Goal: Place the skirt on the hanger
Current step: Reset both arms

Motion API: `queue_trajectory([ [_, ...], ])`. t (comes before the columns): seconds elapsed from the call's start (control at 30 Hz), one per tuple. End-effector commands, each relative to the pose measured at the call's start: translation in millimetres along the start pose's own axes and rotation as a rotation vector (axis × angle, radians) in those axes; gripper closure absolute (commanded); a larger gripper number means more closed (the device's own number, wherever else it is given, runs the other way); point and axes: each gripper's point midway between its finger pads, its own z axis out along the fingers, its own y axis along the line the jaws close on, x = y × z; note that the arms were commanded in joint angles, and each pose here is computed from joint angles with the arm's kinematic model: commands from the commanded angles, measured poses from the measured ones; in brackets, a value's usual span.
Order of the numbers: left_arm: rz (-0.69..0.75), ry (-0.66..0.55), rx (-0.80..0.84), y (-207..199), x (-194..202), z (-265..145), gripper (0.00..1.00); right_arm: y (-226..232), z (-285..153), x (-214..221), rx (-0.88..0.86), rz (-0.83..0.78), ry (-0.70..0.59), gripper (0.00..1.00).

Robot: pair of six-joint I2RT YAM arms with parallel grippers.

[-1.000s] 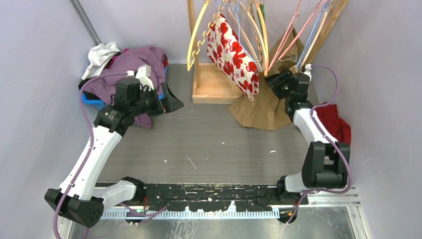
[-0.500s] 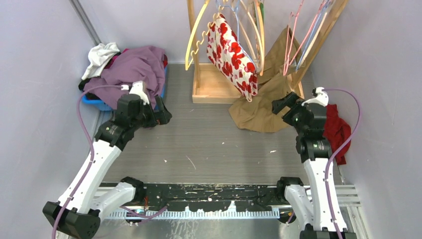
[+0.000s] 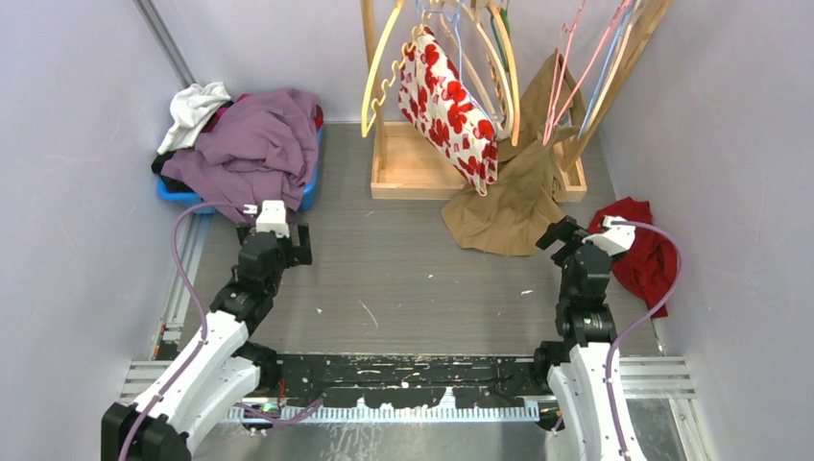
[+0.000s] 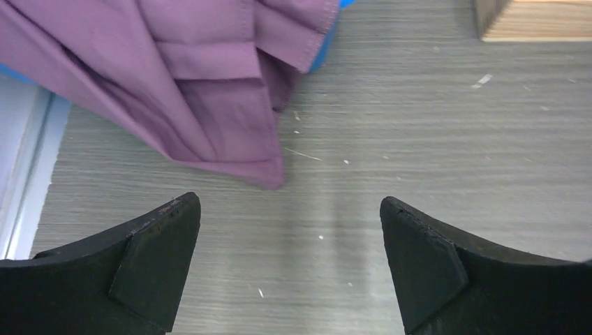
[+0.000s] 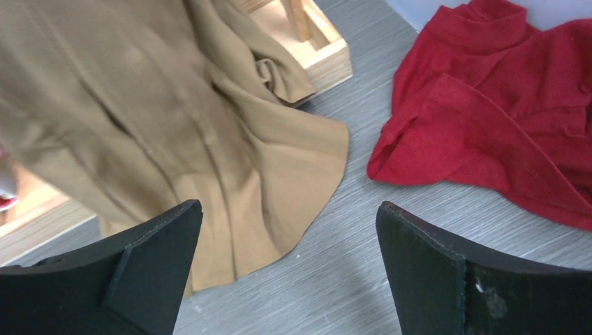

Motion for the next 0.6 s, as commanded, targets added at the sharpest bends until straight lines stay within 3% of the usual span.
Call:
queue_trajectory([
  [0.0, 0.013, -0.177, -0.127, 24.5, -34.2, 21.6, 0.01, -15.1, 20.8, -8.5, 0.076, 0.034, -0.161, 0.0],
  [0.27, 0.077, -0.131, -0.096, 20.7, -5.9, 59.1, 0.01, -37.7, 33.5, 7.7, 0.151, 0.065, -0.268, 0.0],
  [0.43, 0.046, -0.085, -0.054, 19.6, 19.2, 81.0, 0.01, -40.4, 56.7, 31.3, 0.166, 0.075, -0.247, 0.0],
  [0.57, 0.054, -0.104, -0.04, 17.4, 15.0, 86.4, 0.01, -29.6, 77.7, 45.2, 0.102, 0.054, -0.256, 0.0],
])
